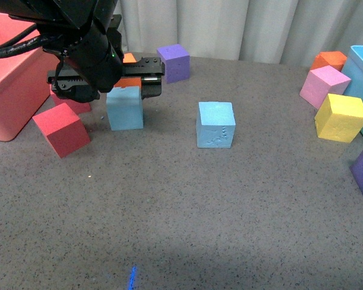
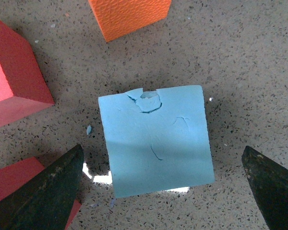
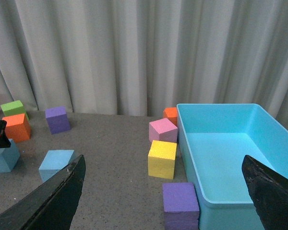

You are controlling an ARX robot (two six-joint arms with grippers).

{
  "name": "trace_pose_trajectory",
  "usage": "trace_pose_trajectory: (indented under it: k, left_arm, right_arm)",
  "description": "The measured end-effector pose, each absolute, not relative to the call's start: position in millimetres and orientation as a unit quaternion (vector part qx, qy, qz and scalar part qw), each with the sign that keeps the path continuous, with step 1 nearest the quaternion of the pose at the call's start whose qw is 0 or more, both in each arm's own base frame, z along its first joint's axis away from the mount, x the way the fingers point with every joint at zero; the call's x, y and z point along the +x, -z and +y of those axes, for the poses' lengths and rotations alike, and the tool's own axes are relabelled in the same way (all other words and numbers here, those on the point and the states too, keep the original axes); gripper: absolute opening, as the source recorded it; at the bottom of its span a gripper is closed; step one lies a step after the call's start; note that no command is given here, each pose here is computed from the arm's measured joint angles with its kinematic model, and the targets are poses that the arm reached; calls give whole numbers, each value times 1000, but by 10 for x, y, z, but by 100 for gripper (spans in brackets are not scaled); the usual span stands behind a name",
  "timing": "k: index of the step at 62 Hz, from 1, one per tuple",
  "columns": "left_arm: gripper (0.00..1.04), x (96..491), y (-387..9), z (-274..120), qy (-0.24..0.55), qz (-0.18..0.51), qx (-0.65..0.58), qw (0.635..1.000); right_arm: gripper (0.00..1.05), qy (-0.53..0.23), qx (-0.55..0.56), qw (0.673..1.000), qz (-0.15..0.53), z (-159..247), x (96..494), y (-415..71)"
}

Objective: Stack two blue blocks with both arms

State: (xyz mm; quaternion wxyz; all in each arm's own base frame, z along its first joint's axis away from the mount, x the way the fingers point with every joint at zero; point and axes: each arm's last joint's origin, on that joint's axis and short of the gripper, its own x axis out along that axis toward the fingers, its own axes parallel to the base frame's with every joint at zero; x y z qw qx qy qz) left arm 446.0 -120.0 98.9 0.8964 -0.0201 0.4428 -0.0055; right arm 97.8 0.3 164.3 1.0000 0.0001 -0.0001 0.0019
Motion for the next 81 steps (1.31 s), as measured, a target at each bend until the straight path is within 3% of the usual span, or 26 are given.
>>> trace_pose_trajectory:
  k: [19,34,42,52,62,81]
  left_arm:
    - [98,4586,-777,-1231,-6,454,-12,891]
    - [62,4590,-738,-1237,-6,471,-22,882]
    - [53,4592,-745,-1239,-6,470,-27,882]
    - [49,4520,-817,-1265,-4,470,-25,882]
    - [48,4368,-1198,-1461,-9,445,-7,896]
    - [47,4063,-1620,-2211,49,439,13,897]
  right_arm:
    - [95,-2,0,1000,0,3,977,-1643]
    - [95,-2,0,1000,0,3,977,-1643]
    - [95,-2,0,1000,0,3,977,-1643]
    - [95,-2,0,1000,0,3,978,-1643]
    - [95,-2,0,1000,0,3,978,-1643]
    - [95,-2,0,1000,0,3,978,-1643]
